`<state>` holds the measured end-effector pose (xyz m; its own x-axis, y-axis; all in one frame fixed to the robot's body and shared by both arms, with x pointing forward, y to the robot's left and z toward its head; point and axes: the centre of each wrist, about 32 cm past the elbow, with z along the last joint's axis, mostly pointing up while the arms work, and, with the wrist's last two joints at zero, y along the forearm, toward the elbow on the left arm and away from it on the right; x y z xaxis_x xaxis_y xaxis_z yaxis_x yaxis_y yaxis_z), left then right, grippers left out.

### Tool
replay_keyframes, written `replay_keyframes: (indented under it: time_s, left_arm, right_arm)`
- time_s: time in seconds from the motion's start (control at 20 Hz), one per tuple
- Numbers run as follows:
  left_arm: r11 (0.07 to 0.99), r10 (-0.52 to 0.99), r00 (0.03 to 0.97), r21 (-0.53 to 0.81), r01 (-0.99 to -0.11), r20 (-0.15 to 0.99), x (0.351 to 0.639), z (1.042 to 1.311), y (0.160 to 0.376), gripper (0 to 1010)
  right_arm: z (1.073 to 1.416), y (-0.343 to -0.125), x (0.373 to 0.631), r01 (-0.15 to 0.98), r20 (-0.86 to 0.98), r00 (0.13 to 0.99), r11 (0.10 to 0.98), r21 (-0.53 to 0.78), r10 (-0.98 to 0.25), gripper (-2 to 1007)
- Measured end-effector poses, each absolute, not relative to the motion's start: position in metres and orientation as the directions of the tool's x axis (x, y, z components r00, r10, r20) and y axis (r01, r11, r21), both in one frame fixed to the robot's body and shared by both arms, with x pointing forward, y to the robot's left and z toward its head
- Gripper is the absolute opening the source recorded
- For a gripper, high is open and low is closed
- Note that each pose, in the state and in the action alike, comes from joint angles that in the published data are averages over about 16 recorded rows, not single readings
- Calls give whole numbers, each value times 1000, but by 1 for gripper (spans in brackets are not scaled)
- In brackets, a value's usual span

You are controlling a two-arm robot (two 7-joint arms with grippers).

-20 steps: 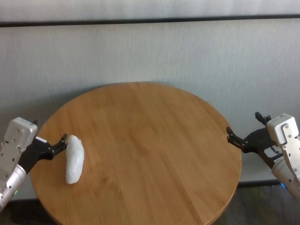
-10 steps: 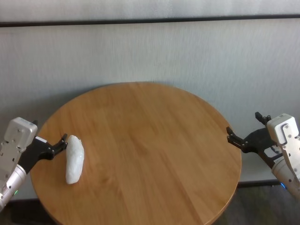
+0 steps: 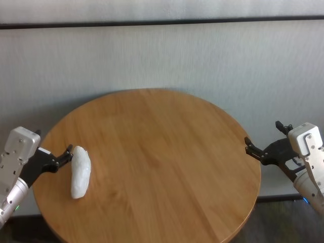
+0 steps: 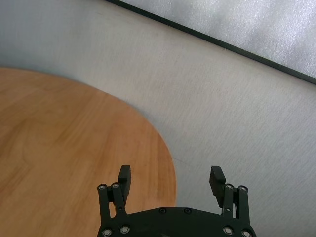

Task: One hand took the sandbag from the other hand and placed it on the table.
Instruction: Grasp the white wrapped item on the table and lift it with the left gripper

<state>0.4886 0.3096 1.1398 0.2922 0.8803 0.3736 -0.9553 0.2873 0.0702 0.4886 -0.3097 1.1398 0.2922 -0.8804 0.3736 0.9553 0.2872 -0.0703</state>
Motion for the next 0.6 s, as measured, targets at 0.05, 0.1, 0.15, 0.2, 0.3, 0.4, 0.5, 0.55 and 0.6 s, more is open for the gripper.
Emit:
replay_keyframes:
  time_s: [0.05,0.1,0.15,0.2,0.3,0.4,0.5,0.55,0.6]
  left_arm:
    - [287,880,292,70,-955,374,489,1140,310,999]
    - [288,880,293,70,-955,374,489,1140,310,999]
    - [288,880,293,71,-955,374,489,1140,310,999]
    - [289,880,294,71,-955,373,488,1140,309,999]
    - [291,880,298,74,-954,371,488,1141,309,999]
    - [292,882,301,81,-953,364,487,1143,308,999]
    - [289,887,303,94,-953,348,486,1146,307,999]
    - [287,890,304,101,-953,339,485,1147,306,999]
    - [284,895,304,109,-953,328,485,1149,305,999]
  right_arm:
    - [1140,-310,489,955,374,292,287,-70,-880,1005]
    - [1140,-310,489,955,374,292,287,-70,-880,1005]
    - [1140,-310,489,955,374,292,287,-70,-880,1005]
    - [1140,-310,489,955,374,292,287,-70,-880,1005]
    - [1140,-310,489,955,374,292,287,-70,-880,1005]
    - [1140,-310,489,955,374,292,287,-70,-880,1005]
    - [1140,-310,489,955,374,292,287,-70,-880,1005]
    - [1140,-310,489,955,374,292,287,-70,-880,1005]
    - [1140,-310,489,955,374,292,287,-70,-880,1005]
